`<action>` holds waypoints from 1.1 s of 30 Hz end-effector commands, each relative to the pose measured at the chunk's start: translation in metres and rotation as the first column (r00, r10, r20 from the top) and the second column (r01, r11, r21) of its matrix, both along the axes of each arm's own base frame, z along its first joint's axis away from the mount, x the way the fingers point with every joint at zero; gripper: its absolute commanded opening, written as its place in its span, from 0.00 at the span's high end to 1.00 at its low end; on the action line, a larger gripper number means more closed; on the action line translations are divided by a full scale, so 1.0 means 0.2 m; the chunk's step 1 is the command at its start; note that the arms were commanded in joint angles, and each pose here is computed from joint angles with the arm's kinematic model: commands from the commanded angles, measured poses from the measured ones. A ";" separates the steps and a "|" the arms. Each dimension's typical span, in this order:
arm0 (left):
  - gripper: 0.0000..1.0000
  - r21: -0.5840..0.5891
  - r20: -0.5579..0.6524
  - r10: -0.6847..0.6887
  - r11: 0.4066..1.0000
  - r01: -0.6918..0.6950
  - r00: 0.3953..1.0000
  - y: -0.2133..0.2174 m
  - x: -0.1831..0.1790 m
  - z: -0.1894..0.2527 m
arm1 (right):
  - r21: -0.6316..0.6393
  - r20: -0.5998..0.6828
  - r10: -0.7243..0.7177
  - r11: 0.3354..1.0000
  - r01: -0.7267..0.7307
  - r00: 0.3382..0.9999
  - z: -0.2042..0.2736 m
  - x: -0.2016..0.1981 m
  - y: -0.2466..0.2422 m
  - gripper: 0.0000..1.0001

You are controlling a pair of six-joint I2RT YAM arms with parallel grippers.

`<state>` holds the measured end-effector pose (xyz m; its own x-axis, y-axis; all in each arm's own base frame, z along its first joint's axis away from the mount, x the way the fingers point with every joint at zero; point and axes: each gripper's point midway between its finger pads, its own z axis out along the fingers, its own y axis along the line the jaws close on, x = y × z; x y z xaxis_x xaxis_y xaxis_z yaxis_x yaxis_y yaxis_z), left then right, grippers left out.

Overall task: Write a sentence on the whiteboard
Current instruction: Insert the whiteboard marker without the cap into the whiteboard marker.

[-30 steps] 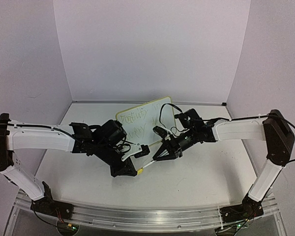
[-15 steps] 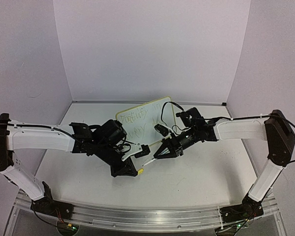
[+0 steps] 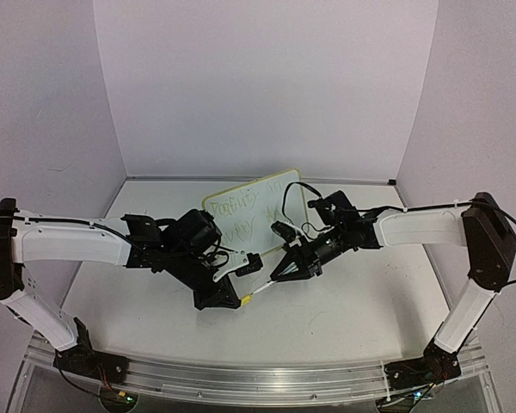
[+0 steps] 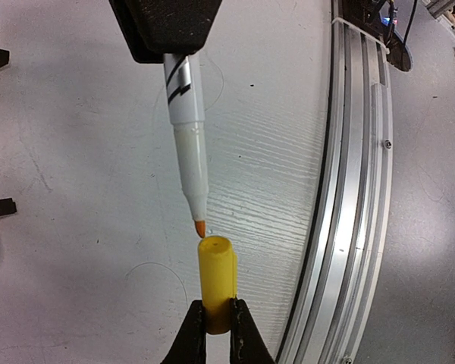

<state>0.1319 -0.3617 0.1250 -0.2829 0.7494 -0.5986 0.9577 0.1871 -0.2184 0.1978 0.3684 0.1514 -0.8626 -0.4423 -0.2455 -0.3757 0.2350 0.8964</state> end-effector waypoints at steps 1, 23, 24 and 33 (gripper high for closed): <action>1.00 -0.062 0.037 0.012 0.998 -0.009 0.999 -0.05 0.03 0.10 | 0.034 0.036 0.012 0.999 -0.013 0.999 0.07 -0.01 -0.01 1.00; 1.00 -0.039 0.021 0.010 0.999 -0.009 1.000 -0.07 0.03 0.07 | 0.053 0.027 0.037 0.998 -0.038 0.999 0.09 -0.02 0.01 1.00; 1.00 -0.039 0.020 0.011 0.999 -0.010 1.000 -0.07 0.03 0.07 | 0.053 0.027 0.037 0.998 -0.039 0.999 0.09 -0.02 0.01 1.00; 1.00 -0.056 0.030 0.012 0.998 -0.010 0.999 -0.06 0.03 0.09 | 0.038 0.015 0.042 0.998 -0.043 0.999 0.05 -0.03 0.02 1.00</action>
<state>0.1326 -0.3629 0.1218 -0.2873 0.7514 -0.5940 0.9563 0.1904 -0.2217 0.1938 0.3680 0.1530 -0.8581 -0.4545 -0.2390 -0.3682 0.2202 0.9033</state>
